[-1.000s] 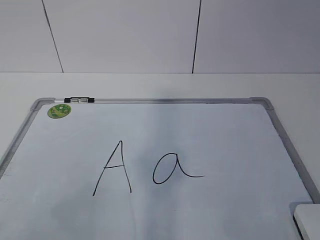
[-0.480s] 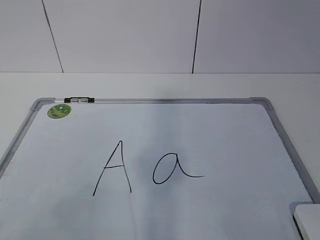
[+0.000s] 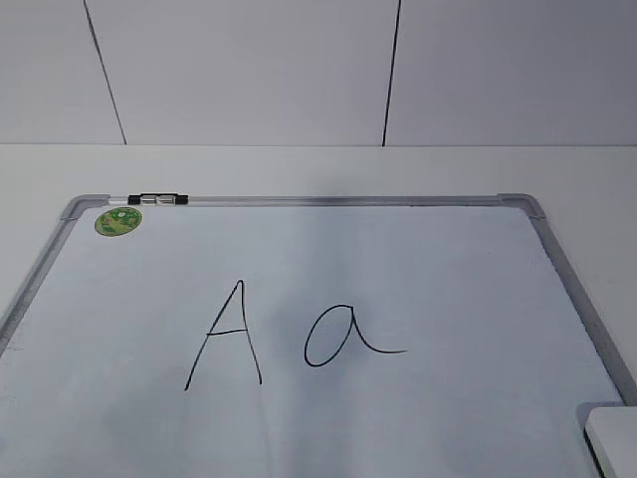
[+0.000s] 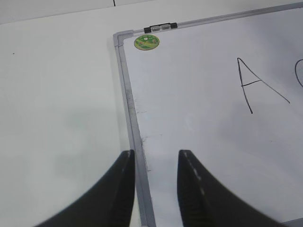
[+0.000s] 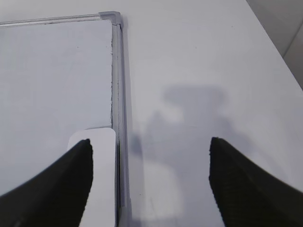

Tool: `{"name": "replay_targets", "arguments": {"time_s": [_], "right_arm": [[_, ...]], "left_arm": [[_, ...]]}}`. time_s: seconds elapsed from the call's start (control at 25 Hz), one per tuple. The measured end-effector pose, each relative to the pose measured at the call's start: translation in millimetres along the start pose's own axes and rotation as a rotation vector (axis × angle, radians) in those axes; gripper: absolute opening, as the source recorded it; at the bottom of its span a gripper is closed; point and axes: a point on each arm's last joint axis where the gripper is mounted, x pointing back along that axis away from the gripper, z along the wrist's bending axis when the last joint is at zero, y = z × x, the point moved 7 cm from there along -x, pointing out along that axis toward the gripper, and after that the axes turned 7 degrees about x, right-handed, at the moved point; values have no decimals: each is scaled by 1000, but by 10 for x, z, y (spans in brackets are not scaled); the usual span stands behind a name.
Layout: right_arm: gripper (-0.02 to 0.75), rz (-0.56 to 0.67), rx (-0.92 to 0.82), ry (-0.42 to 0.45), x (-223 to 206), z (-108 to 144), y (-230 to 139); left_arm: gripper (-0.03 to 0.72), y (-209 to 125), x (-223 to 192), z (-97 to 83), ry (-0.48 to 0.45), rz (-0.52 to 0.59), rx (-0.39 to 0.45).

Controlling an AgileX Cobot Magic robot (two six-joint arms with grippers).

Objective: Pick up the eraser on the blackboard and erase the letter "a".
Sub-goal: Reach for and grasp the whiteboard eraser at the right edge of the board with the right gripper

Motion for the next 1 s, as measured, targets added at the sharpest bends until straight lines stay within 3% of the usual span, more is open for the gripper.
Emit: {"name": "replay_targets", "arguments": {"time_s": [0.28, 0.72, 1.0], "right_arm": [[587, -9, -39, 24, 86, 25, 42], [587, 202, -61, 126, 78, 31, 731], [587, 278, -82, 189, -77, 120, 842]], "left_arm": [[235, 0, 0, 0, 0, 0, 0], [235, 0, 0, 0, 0, 0, 0], [235, 0, 0, 0, 0, 0, 0]]}}
